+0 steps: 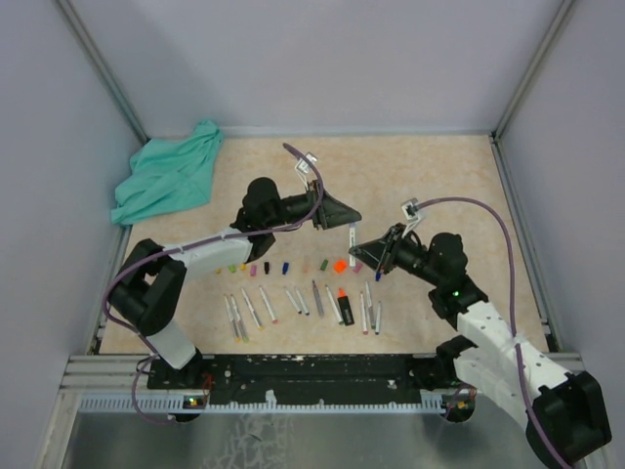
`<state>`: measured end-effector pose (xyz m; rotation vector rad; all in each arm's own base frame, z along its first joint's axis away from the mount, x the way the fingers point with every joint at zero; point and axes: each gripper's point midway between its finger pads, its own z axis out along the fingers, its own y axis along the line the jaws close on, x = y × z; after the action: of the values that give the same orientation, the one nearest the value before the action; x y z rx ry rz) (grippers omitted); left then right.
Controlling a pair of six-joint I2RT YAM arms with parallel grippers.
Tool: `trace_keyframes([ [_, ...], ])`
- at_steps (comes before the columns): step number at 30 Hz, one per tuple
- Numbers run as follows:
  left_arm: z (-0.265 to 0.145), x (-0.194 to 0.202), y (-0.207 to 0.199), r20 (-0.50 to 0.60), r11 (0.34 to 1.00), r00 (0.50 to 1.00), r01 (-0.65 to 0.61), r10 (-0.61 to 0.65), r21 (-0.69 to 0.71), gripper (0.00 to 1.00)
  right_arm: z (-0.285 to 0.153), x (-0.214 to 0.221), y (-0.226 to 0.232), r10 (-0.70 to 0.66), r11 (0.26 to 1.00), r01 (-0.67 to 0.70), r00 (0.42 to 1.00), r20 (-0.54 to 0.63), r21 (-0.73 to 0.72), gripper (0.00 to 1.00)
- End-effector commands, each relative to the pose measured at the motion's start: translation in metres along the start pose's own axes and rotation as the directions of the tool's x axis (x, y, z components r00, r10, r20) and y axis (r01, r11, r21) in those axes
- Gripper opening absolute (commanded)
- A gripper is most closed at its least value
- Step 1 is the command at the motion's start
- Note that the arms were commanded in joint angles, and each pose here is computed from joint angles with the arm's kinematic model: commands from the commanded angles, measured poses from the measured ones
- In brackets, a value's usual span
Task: Open the pen caps
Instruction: Open the pen cap from the pen.
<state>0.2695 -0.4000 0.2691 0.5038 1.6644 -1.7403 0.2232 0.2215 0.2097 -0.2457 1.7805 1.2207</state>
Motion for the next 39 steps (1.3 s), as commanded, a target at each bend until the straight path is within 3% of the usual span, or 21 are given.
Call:
trace_keyframes([
  [1,-0.002,0.003,-0.017,-0.012,0.997,1.000,-0.024,0.024,0.068,0.24,0.003,-0.027,0.014,-0.059,0.998,0.060,0.996,0.066,-0.012,0.00],
  [7,-0.007,0.007,-0.019,-0.021,0.997,0.999,-0.030,0.032,0.075,0.00,-0.002,-0.029,0.018,-0.067,0.998,0.067,0.995,0.072,-0.007,0.01],
  [9,-0.010,0.007,-0.022,-0.006,0.997,0.999,-0.038,0.039,0.074,0.00,-0.004,-0.028,0.021,-0.061,0.998,0.062,0.996,0.071,-0.017,0.08],
  [12,-0.017,0.003,-0.029,0.036,0.996,0.998,-0.055,0.052,0.076,0.00,-0.009,-0.027,0.030,-0.048,0.997,0.053,0.995,0.089,-0.052,0.39],
  [15,-0.025,0.002,-0.037,0.072,0.995,0.996,-0.056,0.050,0.082,0.00,-0.013,-0.027,0.041,-0.051,0.995,0.059,0.994,0.101,-0.078,0.53],
  [23,-0.041,0.004,-0.051,0.135,0.993,0.990,-0.050,0.035,0.105,0.00,0.004,-0.019,0.064,-0.056,0.994,0.061,0.997,0.053,-0.093,0.58],
  [29,-0.047,0.005,-0.052,0.163,0.993,0.986,-0.058,0.042,0.099,0.00,0.020,-0.006,0.071,-0.061,0.995,0.061,0.998,0.008,-0.073,0.53],
  [36,-0.050,-0.005,-0.053,0.211,0.993,0.975,-0.085,0.067,0.077,0.00,0.024,0.002,0.074,-0.050,0.997,0.048,0.999,-0.018,-0.062,0.08],
  [39,-0.049,-0.009,-0.055,0.211,0.992,0.975,-0.095,0.076,0.084,0.00,0.022,0.002,0.076,-0.049,0.997,0.048,0.999,-0.018,-0.064,0.00],
])
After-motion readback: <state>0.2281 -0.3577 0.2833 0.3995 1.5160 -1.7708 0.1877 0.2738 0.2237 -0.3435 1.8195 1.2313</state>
